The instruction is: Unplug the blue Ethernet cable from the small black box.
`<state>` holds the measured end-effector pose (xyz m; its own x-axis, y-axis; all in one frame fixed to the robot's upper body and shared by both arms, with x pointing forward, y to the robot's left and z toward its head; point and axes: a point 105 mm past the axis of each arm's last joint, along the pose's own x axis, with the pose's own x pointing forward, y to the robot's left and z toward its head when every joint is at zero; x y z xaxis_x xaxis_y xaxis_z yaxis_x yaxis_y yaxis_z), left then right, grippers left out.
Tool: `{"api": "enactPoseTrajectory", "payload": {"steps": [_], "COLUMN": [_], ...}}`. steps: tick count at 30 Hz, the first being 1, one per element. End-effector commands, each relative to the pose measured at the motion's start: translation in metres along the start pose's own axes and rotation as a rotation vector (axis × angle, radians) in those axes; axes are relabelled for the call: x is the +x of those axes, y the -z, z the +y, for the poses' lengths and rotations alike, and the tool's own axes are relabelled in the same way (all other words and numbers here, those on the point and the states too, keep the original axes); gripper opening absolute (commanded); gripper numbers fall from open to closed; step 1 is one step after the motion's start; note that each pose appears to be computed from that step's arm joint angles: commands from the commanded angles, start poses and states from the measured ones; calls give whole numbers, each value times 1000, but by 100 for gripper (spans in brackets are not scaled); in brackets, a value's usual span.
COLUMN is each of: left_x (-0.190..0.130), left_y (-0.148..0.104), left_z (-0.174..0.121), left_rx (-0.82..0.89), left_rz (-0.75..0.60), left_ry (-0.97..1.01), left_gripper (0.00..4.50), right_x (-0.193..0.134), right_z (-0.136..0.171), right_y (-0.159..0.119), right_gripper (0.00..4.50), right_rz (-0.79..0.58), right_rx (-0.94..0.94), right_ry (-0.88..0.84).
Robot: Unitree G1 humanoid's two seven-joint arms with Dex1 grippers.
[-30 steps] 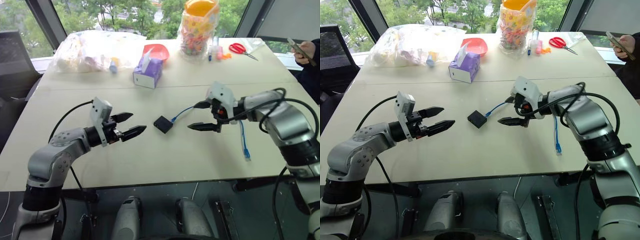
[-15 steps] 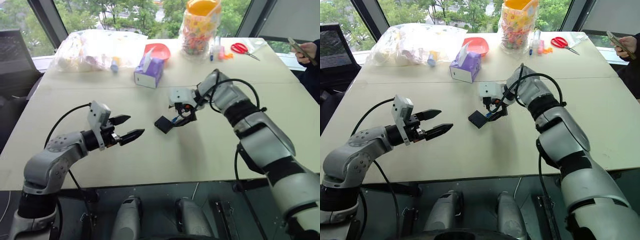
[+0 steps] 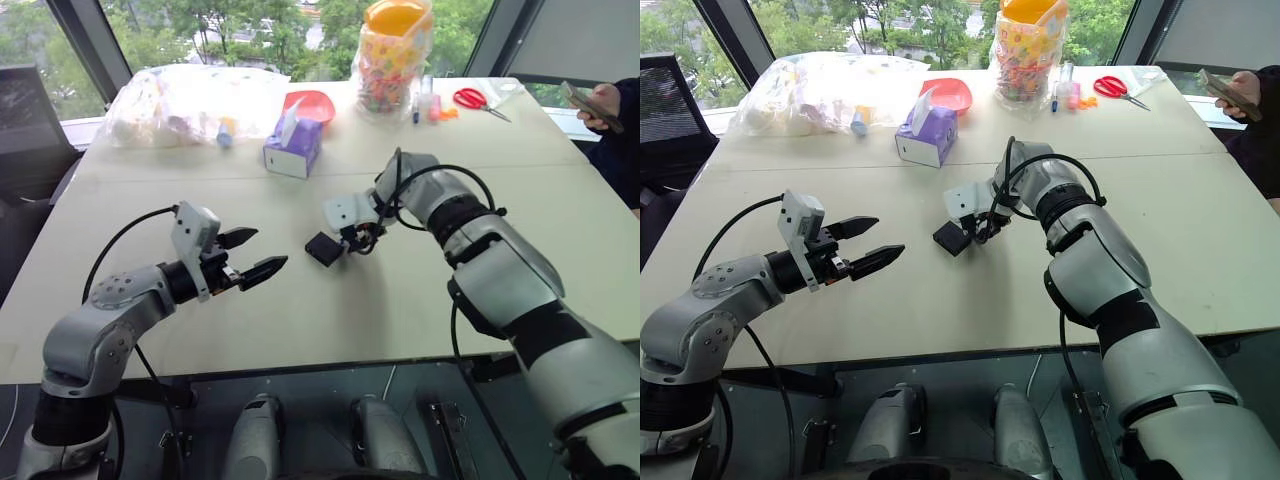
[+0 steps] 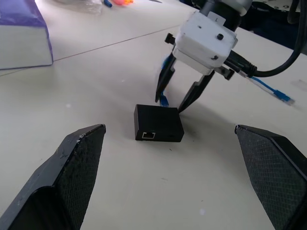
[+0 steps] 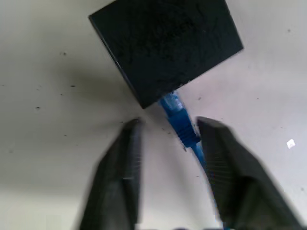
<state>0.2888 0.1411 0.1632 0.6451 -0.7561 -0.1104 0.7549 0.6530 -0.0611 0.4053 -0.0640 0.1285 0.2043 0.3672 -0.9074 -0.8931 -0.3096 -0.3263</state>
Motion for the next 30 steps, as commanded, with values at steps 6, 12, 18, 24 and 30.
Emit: {"api": "enactPoseTrajectory", "payload": {"steps": [6, 12, 18, 24, 30], "left_x": [1, 16, 29, 45, 50], "left_y": [-12, -26, -35, -53, -48], "left_z": [6, 14, 11, 9, -1], "left_rx": [25, -66, -113, -195, -174], "left_rz": [-43, -110, -112, -137, -91], "left_ry": [7, 51, 152, 231, 274], "left_gripper": [450, 450, 450, 450, 450], "right_x": [-16, -59, -81, -87, -88], "right_z": [-16, -21, 16, 32, 31], "right_y": [3, -8, -38, -63, -65], "right_gripper": [4, 4, 4, 4, 4], "right_rz": [-42, -254, -393, -351, -324], "right_rx": [-65, -240, -319, -449, -471], "right_ry": [174, 618, 854, 990, 1007]}}
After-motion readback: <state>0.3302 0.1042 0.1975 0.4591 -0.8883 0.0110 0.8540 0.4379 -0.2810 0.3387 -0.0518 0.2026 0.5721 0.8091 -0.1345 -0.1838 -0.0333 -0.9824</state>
